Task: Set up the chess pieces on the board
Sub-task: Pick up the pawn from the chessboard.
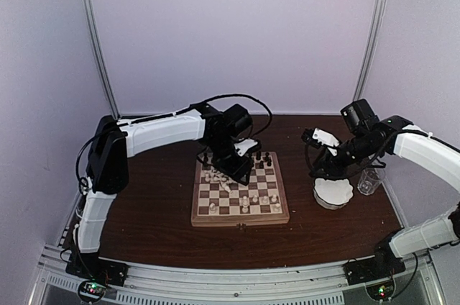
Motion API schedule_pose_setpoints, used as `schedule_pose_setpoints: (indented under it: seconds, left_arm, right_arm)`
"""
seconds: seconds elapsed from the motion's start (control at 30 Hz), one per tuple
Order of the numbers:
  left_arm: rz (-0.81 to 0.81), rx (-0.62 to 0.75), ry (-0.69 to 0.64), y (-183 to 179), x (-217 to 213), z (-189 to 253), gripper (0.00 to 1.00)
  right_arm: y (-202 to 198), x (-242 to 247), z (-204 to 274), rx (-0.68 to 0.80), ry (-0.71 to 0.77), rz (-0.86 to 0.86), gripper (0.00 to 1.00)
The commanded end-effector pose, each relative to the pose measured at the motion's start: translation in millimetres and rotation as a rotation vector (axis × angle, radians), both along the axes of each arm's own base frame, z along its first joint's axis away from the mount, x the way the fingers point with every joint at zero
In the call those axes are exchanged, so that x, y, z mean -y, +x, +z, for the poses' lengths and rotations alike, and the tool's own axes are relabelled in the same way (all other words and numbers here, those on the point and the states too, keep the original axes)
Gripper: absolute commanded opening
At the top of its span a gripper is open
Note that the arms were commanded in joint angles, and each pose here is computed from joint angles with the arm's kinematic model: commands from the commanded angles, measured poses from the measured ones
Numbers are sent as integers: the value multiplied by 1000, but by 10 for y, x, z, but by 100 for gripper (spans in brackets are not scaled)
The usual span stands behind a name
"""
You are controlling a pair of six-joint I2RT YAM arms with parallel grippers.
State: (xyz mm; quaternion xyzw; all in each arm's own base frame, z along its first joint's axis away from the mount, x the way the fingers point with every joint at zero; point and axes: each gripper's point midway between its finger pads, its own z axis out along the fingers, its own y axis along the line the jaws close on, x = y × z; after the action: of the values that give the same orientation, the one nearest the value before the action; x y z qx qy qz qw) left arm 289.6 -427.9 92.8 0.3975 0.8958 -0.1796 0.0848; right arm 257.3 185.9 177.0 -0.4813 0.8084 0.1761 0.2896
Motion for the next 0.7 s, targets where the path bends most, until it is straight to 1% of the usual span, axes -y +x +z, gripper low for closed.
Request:
schedule_pose_setpoints:
  seconds: [0.0,0.17,0.27,0.67]
  left_arm:
    - [-9,-32,0,-92,126,-48,51]
    - [-24,-32,50,-125,148,-166,53]
    - [-7,-26,59,-99,150,-189,53]
    - [28,-19,43,-43,201,-130,55]
  right_arm:
    - [-63,6,113,38,15,16,42]
    - [-107,10,145,46,24,24,42]
    - [-122,9,167,50,28,28,42]
    - [-173,29,227,79,30,39,43]
